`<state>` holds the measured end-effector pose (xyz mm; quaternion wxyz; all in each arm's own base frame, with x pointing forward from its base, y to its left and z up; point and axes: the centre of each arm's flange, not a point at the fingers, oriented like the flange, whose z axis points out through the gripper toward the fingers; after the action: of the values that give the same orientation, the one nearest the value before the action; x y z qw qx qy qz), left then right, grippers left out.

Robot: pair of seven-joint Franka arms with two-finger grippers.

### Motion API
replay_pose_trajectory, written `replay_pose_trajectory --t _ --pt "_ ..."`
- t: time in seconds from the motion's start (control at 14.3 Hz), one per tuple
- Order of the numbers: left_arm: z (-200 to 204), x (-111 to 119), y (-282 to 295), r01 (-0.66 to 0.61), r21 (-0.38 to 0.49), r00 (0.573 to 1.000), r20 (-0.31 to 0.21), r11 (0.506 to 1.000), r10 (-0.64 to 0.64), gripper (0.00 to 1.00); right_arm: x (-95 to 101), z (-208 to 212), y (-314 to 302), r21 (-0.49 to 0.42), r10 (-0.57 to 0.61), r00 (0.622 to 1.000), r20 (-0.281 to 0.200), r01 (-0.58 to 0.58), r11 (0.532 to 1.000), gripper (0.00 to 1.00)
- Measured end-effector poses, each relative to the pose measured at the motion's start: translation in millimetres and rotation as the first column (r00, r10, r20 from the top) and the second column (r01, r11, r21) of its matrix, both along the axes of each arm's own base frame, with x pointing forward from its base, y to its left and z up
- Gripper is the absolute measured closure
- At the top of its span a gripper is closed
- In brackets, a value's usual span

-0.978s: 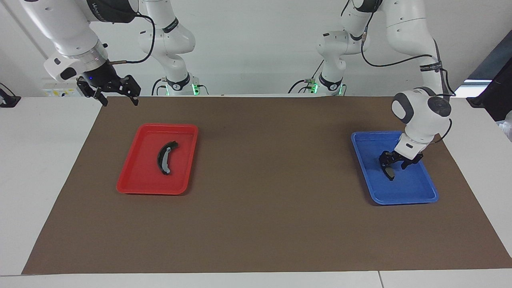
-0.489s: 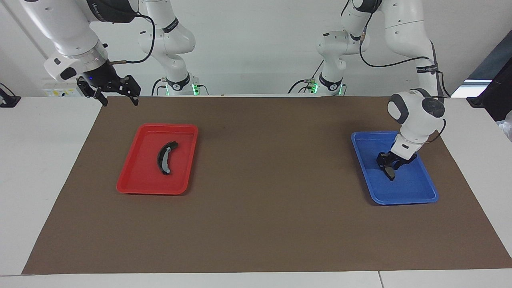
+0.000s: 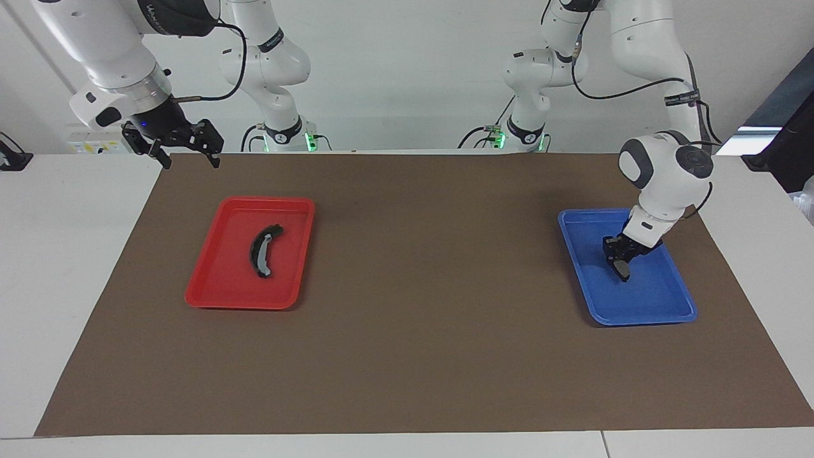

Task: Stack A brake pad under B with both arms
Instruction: 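Lift the small pad with the left gripper and carry it to the table center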

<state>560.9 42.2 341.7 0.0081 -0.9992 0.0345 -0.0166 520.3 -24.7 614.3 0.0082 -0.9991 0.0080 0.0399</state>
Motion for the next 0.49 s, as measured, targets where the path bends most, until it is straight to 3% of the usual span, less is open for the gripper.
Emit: replay_pose_trajectory --t 0.14,0.28,0.49 --pt "34 7 -40 0.007 -0.005 1.0 -0.026 1.0 -0.007 0.59 0.0 0 0 0.0 0.0 1.0 0.0 0.0 1.0 0.0" --pt "55 11 -98 -0.013 -0.008 1.0 -0.019 1.0 0.013 0.59 0.0 0 0 0.0 0.0 1.0 0.0 0.0 1.0 0.0" --pt "56 -4 -198 -0.043 -0.017 0.999 -0.001 0.999 0.043 0.59 0.0 0 0 0.0 0.0 1.0 0.0 0.0 1.0 0.0"
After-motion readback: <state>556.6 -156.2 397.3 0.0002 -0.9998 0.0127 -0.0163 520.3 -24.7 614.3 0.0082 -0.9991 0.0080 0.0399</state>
